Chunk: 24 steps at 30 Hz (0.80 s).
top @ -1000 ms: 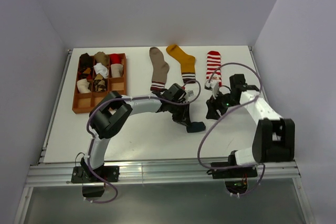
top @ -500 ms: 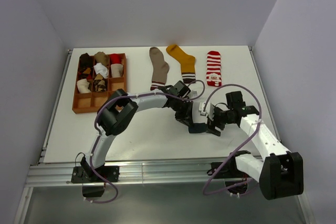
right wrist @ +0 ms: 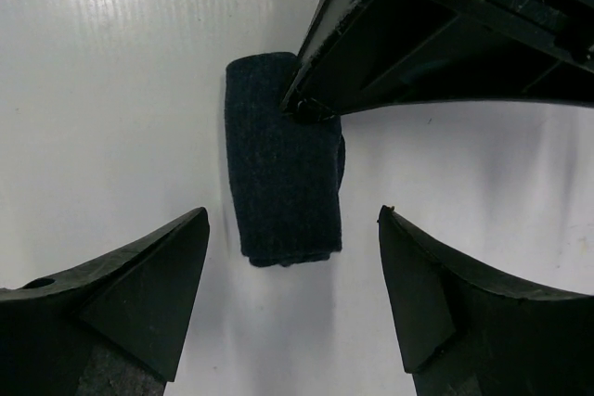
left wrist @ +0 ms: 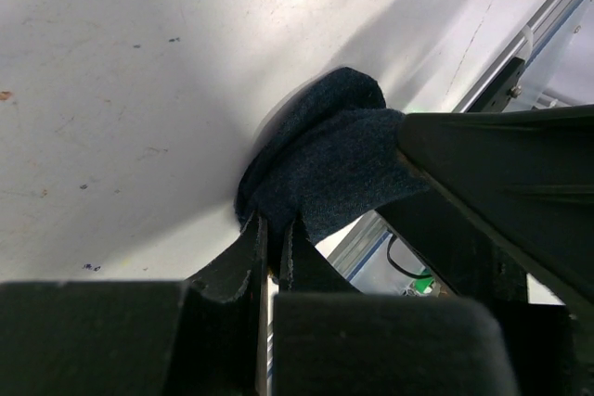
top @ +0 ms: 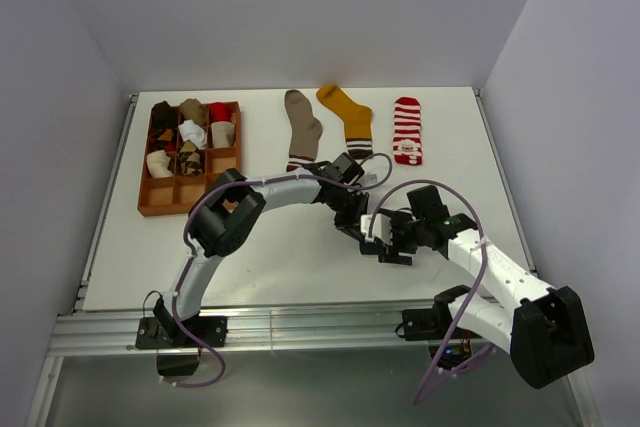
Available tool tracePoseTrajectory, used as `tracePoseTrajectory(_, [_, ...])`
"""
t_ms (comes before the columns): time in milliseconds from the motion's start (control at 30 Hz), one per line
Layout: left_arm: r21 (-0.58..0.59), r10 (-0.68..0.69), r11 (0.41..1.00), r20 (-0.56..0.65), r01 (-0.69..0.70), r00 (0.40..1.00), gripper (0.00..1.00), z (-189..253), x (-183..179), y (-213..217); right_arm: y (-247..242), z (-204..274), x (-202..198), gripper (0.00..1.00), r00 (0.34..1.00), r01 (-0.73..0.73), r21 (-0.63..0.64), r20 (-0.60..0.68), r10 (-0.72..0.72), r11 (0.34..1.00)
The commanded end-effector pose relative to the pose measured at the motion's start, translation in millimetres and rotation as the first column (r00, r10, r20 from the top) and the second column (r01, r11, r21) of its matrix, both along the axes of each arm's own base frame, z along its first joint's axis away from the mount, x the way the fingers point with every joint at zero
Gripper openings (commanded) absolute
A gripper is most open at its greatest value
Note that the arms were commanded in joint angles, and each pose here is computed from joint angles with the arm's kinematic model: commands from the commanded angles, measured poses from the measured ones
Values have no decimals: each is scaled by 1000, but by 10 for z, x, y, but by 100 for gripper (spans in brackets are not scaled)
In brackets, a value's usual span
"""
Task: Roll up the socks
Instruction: Roll the sock at the center of the board.
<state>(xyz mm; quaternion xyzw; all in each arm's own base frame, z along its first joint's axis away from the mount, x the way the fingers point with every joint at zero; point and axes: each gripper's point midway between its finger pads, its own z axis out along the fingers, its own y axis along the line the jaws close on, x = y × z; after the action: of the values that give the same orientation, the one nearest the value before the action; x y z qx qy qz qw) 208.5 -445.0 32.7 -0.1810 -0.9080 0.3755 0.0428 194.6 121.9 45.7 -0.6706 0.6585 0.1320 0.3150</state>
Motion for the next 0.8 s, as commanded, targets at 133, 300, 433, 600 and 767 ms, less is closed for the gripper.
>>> tracePoseTrajectory(133, [175,-14,984,-18,17,1000,0,-527,-101,310,39,-83,122,79,999,-18,-52,43,21,998])
tracePoseTrajectory(300, [166,-16,986,-28,21,999,0,-527,-97,329,33,-166,136,68,1000,-14,-86,7,14,996])
tracePoseTrajectory(433, [157,-13,987,-30,18,999,0,-500,-71,332,5,-239,134,57,999,-6,-123,-47,0,992])
tracePoseTrajectory(600, [133,0,991,-31,4,1000,0,-433,-22,335,9,-307,119,39,987,-1,-159,-161,-25,987])
tracePoseTrajectory(767, [85,51,995,-22,-49,998,10,-348,57,376,9,-352,132,33,974,-10,-189,-226,-33,982])
